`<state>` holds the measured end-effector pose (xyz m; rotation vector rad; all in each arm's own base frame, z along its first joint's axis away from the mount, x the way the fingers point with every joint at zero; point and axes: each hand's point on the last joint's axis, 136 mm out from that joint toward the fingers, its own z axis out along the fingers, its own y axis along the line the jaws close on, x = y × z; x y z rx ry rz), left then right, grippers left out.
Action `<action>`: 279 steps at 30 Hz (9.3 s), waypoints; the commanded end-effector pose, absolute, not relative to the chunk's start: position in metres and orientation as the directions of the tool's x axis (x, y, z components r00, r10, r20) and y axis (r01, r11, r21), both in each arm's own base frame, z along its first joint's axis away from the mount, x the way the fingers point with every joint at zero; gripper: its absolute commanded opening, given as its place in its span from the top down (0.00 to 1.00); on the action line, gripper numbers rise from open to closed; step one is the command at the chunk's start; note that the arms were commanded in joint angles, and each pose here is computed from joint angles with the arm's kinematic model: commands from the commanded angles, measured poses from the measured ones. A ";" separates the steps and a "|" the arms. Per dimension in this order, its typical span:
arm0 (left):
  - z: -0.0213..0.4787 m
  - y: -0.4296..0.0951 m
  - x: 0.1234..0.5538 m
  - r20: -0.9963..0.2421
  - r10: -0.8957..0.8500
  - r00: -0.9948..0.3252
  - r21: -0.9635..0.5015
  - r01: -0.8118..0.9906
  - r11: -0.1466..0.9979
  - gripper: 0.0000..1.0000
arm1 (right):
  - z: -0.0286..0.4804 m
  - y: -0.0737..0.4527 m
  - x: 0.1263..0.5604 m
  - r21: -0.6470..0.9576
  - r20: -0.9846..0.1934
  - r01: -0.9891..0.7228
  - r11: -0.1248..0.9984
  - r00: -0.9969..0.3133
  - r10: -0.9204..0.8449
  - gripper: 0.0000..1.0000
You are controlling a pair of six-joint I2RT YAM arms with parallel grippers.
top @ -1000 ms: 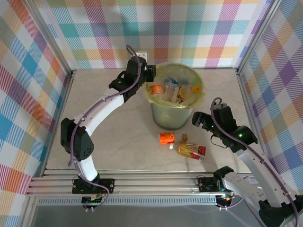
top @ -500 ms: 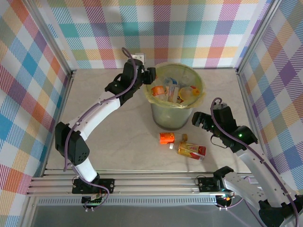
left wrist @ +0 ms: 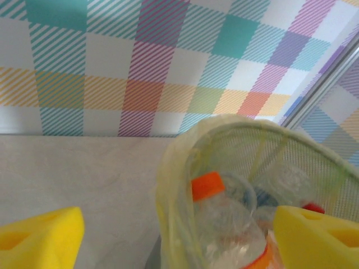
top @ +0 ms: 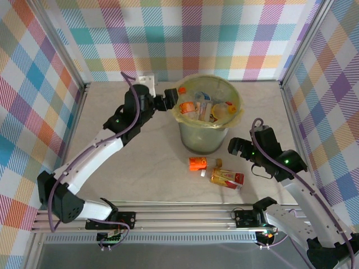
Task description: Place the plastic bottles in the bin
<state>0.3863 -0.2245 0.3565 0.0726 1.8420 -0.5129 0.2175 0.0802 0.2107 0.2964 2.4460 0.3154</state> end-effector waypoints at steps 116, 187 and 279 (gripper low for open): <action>0.125 -0.358 0.271 -0.882 0.444 -0.155 0.352 0.410 0.841 0.05 | 0.057 0.127 0.187 0.409 -0.082 0.100 0.907 -0.986 0.146 0.12; 0.403 0.034 0.203 -0.958 -0.069 0.279 -0.238 -0.634 0.736 0.12 | 0.413 0.164 0.346 0.255 -0.887 -0.275 0.927 -0.449 0.111 0.57; 0.359 0.012 0.170 -0.949 -0.232 0.216 -0.270 -0.170 0.948 0.00 | 0.327 0.211 0.472 -0.203 -0.788 -0.513 0.834 -0.420 -0.450 0.32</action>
